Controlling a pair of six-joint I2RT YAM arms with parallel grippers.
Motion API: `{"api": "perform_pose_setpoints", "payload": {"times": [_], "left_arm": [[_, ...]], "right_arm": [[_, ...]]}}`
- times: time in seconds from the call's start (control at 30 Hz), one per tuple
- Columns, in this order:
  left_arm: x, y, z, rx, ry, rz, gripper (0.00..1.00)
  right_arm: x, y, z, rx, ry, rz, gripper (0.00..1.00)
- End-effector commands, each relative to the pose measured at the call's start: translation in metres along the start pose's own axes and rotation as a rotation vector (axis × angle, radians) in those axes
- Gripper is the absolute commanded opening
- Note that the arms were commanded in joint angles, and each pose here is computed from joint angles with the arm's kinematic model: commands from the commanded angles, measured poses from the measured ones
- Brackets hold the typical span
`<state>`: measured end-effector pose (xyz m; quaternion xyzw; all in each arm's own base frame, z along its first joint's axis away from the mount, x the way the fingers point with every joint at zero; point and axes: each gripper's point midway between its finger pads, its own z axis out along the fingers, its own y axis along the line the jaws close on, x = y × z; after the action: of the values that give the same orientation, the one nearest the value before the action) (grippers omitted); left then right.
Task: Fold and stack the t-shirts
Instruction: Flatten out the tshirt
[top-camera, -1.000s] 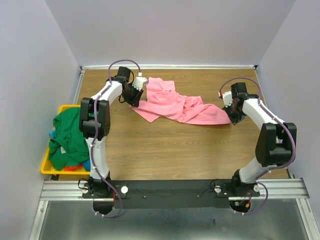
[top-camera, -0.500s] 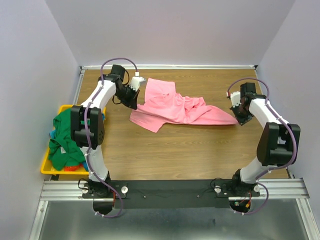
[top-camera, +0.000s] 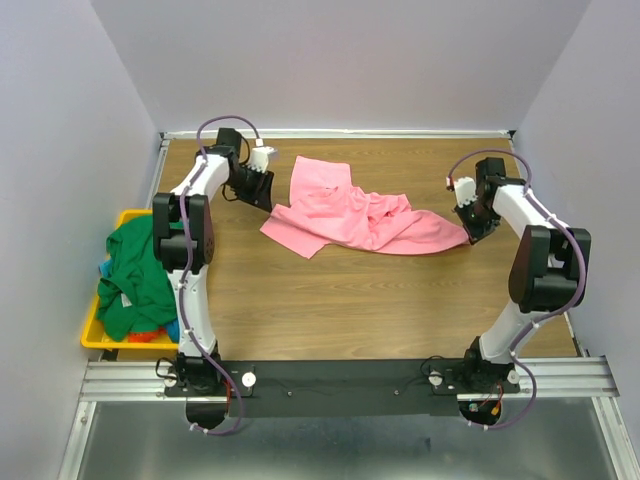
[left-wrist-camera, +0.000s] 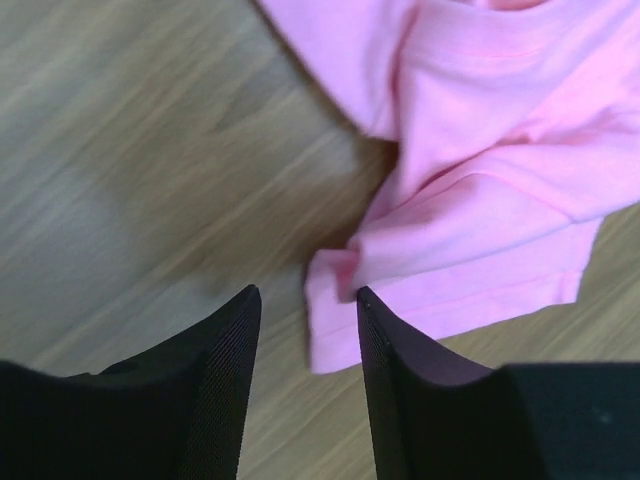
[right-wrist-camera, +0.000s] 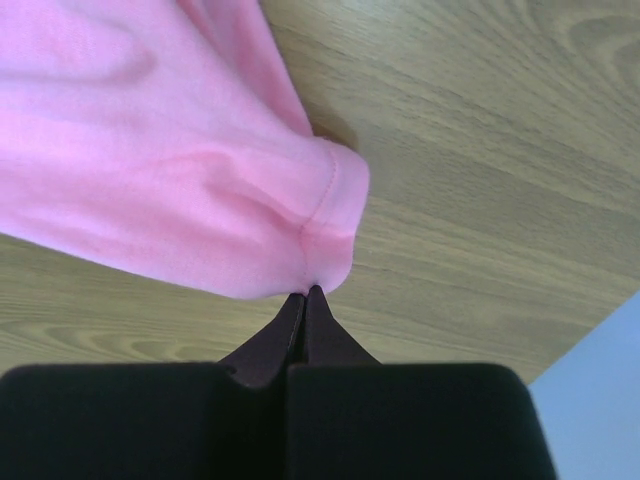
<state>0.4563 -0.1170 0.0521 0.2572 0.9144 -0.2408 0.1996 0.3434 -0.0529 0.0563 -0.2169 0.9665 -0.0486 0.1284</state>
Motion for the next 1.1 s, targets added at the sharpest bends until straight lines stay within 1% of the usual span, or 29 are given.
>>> {"api": "perform_pose_setpoints", "payload": {"times": [0.0,0.07,0.1,0.13,0.17,0.2,0.23,0.27,0.3,0.37,0.43,0.47,0.5,0.53,0.57,0.77,0.9,1.07], "left_arm": [[-0.011,0.011,-0.040,-0.094,-0.048,0.057,0.54],[-0.009,0.008,-0.047,-0.102,-0.043,0.092,0.56],[-0.006,0.004,-0.052,-0.100,-0.036,0.100,0.62],[-0.004,0.002,-0.054,-0.091,-0.033,0.105,0.68],[-0.003,-0.001,-0.055,-0.085,-0.029,0.117,0.69],[-0.001,-0.004,-0.058,-0.076,-0.028,0.117,0.69],[0.001,-0.007,-0.059,-0.068,-0.025,0.122,0.71],[0.001,-0.009,-0.060,-0.062,-0.027,0.129,0.81],[0.002,-0.011,-0.061,-0.057,-0.027,0.130,0.81],[0.003,-0.014,-0.062,-0.044,-0.028,0.132,0.81],[0.005,-0.018,-0.063,-0.031,-0.029,0.133,0.81],[0.006,-0.019,-0.062,-0.024,-0.029,0.132,0.81],[0.006,-0.021,-0.063,-0.022,-0.030,0.137,0.81],[0.007,-0.021,-0.063,-0.018,-0.030,0.137,0.81],[0.006,-0.022,-0.064,-0.018,-0.034,0.138,0.81],[0.005,-0.028,-0.069,0.006,-0.042,0.171,0.81],[0.006,-0.033,-0.072,0.020,-0.045,0.185,0.82],[0.008,-0.034,-0.072,0.024,-0.039,0.189,0.81]], "right_arm": [[0.012,0.016,0.004,-0.069,0.022,-0.028,0.01],[0.022,0.020,0.006,-0.077,0.045,-0.045,0.01],[0.024,0.020,0.006,-0.077,0.051,-0.051,0.01],[0.027,0.020,0.006,-0.075,0.057,-0.058,0.04],[0.029,0.020,0.005,-0.071,0.065,-0.061,0.09],[0.030,0.020,0.005,-0.072,0.068,-0.069,0.21],[0.030,0.019,0.004,-0.069,0.066,-0.075,0.26],[0.030,0.019,0.004,-0.067,0.065,-0.080,0.30],[0.026,0.017,0.002,-0.063,0.055,-0.080,0.37],[0.024,0.016,0.001,-0.065,0.050,-0.081,0.39],[0.019,0.015,-0.001,-0.063,0.037,-0.081,0.46],[0.017,0.015,-0.002,-0.062,0.032,-0.079,0.56],[0.016,0.015,-0.001,-0.063,0.031,-0.081,0.62],[0.016,0.016,-0.001,-0.064,0.032,-0.082,0.73],[0.016,0.016,0.000,-0.063,0.035,-0.090,0.79],[0.019,0.022,0.004,-0.096,0.035,-0.132,0.78],[0.015,0.023,0.003,-0.115,0.016,-0.178,0.68],[0.024,0.027,0.007,-0.143,0.028,-0.268,0.59]]}}
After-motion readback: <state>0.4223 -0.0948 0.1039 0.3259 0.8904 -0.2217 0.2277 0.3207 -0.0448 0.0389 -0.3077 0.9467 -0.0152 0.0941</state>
